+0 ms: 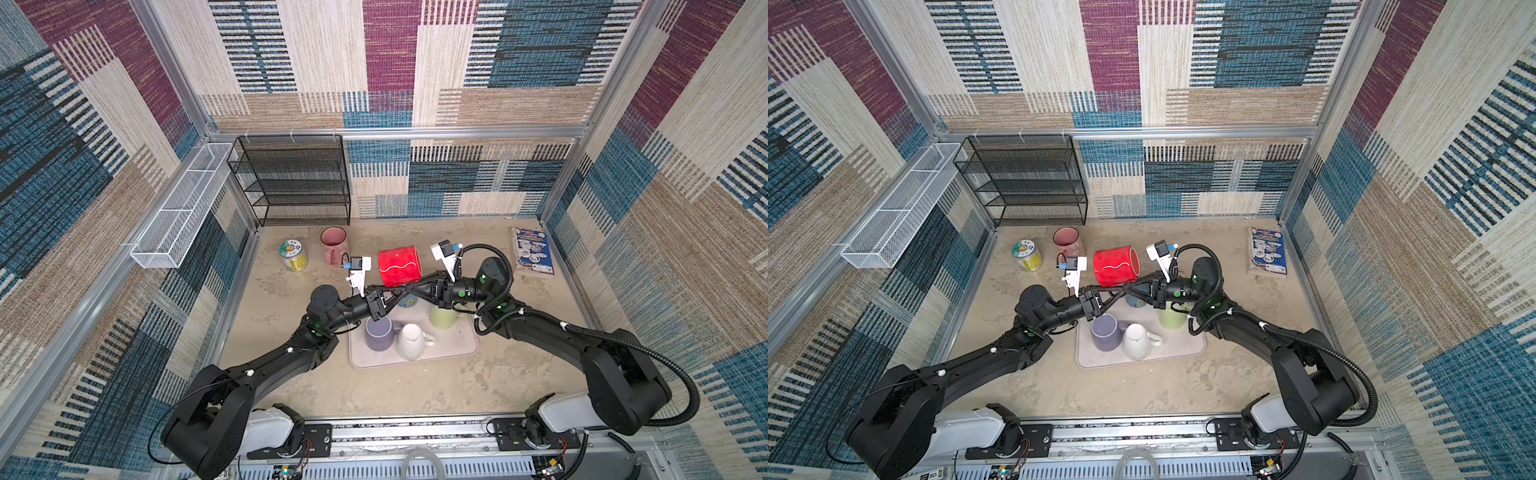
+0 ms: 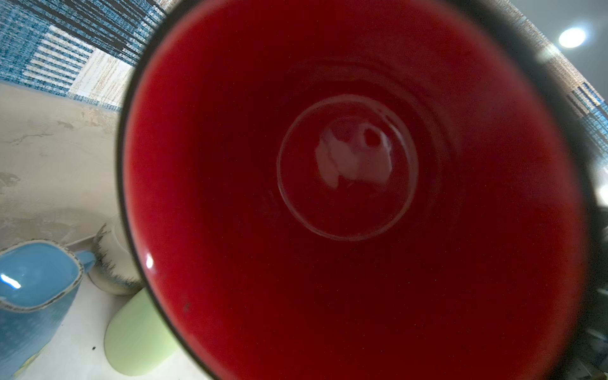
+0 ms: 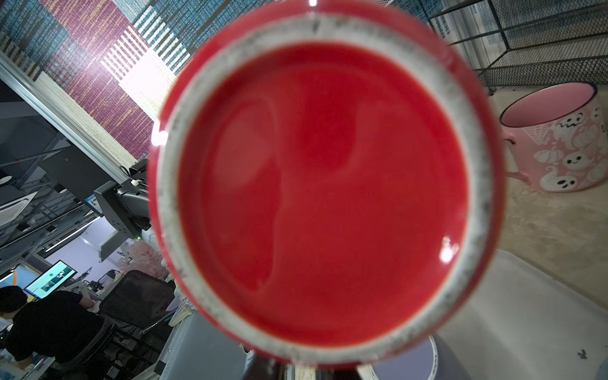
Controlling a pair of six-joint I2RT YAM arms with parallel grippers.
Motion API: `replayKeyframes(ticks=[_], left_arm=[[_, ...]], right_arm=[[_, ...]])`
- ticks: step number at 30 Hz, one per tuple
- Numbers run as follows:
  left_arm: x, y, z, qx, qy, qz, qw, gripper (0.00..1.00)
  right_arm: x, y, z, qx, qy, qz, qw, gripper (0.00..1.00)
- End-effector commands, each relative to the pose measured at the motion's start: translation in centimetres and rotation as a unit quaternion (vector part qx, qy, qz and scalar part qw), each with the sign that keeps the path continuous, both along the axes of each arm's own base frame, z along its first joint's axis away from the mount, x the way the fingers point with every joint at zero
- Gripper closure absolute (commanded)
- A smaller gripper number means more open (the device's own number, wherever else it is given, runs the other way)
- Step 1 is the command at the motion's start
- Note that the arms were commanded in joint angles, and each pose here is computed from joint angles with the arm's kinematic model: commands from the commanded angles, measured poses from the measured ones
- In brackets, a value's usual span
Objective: Turn the mug right side up
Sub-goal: 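Hold the red mug sideways with both grippers, shifting it toward the robot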
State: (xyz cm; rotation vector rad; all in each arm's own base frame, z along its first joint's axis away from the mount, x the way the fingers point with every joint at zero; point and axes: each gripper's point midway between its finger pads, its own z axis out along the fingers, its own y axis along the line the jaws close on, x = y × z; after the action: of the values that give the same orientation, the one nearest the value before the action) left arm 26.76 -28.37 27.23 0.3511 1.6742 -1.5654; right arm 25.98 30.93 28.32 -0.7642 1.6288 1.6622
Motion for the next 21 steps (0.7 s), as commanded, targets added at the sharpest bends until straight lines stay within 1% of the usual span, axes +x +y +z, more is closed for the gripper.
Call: replayKeyframes(ticks=[1, 2, 5, 10, 13, 14, 17, 18, 19, 21], left_arm=[[-0.4, 0.1, 3.0, -0.031, -0.054, -0.005, 0.998, 0.81], [-0.4, 0.0, 3.1, -0.031, -0.054, -0.006, 0.998, 0.88], [-0.3, 0.1, 3.3, -0.035, -0.055, -0.004, 0.998, 1.0], [-0.4, 0.2, 3.3, -0.039, -0.054, -0.004, 0.998, 1.0], [-0.2, 0.4, 2.7, -0.034, -0.046, 0.006, 0.998, 1.0], [-0.1, 0.5, 2.4, -0.031, -0.043, 0.013, 0.999, 1.0], [0.1, 1.2, 1.2, -0.013, -0.034, 0.038, 0.999, 1.0], [0.5, 1.6, 0.9, -0.009, -0.032, 0.059, 0.998, 1.0], [0.6, 1.9, 0.6, -0.003, -0.03, 0.071, 0.997, 1.0], [0.8, 2.5, 0.1, 0.008, -0.026, 0.091, 0.996, 1.0]], right_arm=[[-1.3, 0.1, 0.4, 0.006, -0.008, 0.035, 0.999, 1.0], [-1.2, 0.1, 0.3, 0.005, -0.006, 0.034, 0.999, 1.0], [-1.2, 0.1, 0.0, 0.004, -0.001, 0.033, 0.999, 1.0], [-1.0, 0.2, -0.3, 0.002, 0.0, 0.032, 0.999, 1.0], [-0.6, 0.3, -0.3, -0.005, -0.002, 0.025, 1.0, 1.0], [-0.4, 0.3, -0.4, -0.009, -0.002, 0.022, 1.0, 0.98], [0.1, 0.4, -1.0, -0.024, -0.001, 0.009, 1.0, 0.74], [0.2, 0.4, -1.2, -0.028, -0.001, 0.006, 1.0, 0.67], [0.3, 0.4, -1.5, -0.032, 0.0, 0.001, 0.999, 0.6], [0.5, 0.3, -1.9, -0.038, 0.002, -0.007, 0.999, 0.52]])
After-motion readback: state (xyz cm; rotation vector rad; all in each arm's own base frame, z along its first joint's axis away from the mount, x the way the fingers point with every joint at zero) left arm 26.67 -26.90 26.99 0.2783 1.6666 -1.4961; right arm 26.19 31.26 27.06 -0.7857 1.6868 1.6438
